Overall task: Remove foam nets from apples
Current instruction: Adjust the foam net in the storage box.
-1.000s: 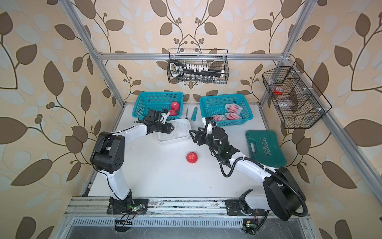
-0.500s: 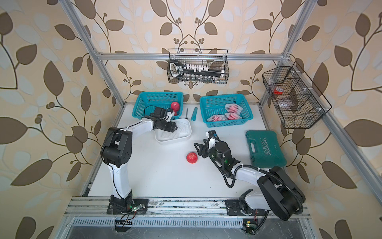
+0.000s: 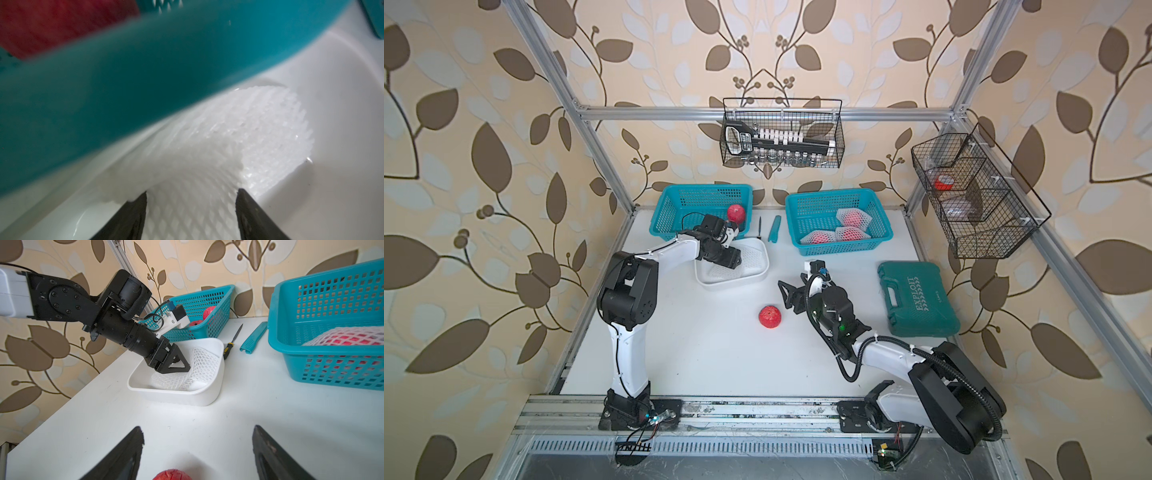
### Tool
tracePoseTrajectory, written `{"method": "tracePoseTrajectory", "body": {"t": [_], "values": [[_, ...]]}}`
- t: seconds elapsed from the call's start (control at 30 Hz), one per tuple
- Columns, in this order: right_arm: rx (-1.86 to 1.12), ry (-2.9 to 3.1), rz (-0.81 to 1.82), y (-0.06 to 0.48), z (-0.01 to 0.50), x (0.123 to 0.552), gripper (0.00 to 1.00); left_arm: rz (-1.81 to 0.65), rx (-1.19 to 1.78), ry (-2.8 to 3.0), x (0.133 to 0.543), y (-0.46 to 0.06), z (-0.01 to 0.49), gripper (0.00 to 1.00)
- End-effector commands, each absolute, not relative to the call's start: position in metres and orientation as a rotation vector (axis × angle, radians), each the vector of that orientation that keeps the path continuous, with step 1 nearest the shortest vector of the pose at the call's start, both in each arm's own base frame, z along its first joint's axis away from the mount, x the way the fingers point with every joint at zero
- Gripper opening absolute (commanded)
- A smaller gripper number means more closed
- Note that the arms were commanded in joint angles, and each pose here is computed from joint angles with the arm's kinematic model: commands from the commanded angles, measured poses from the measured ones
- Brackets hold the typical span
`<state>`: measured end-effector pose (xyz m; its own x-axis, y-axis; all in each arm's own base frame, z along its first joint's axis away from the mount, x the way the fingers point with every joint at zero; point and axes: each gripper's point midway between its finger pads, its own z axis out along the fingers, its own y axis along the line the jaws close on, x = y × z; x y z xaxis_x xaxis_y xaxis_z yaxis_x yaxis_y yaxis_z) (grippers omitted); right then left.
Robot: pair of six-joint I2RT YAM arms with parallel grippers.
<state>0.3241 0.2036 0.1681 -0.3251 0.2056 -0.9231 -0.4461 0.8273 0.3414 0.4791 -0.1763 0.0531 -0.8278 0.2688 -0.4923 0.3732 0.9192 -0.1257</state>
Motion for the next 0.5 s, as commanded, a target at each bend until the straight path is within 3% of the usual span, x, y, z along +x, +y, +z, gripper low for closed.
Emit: {"method": "tracePoseTrajectory", "body": {"t": [0.0,0.07,0.2,0.47], "values": [[-0.170,1.788,0.643,0.201,0.165,0.325,0.82,-0.248,0.471,2.603,0.481,-0.173,0.062,0.73],[-0.164,1.788,0.635,0.199,0.165,0.325,0.84,-0.247,0.468,2.594,0.480,-0.174,0.070,0.76],[-0.156,1.790,0.613,0.196,0.165,0.326,0.85,-0.231,0.448,2.562,0.477,-0.176,0.089,0.98],[-0.143,1.783,0.583,0.190,0.166,0.326,0.87,-0.181,0.392,2.449,0.466,-0.174,0.143,0.99]]}}
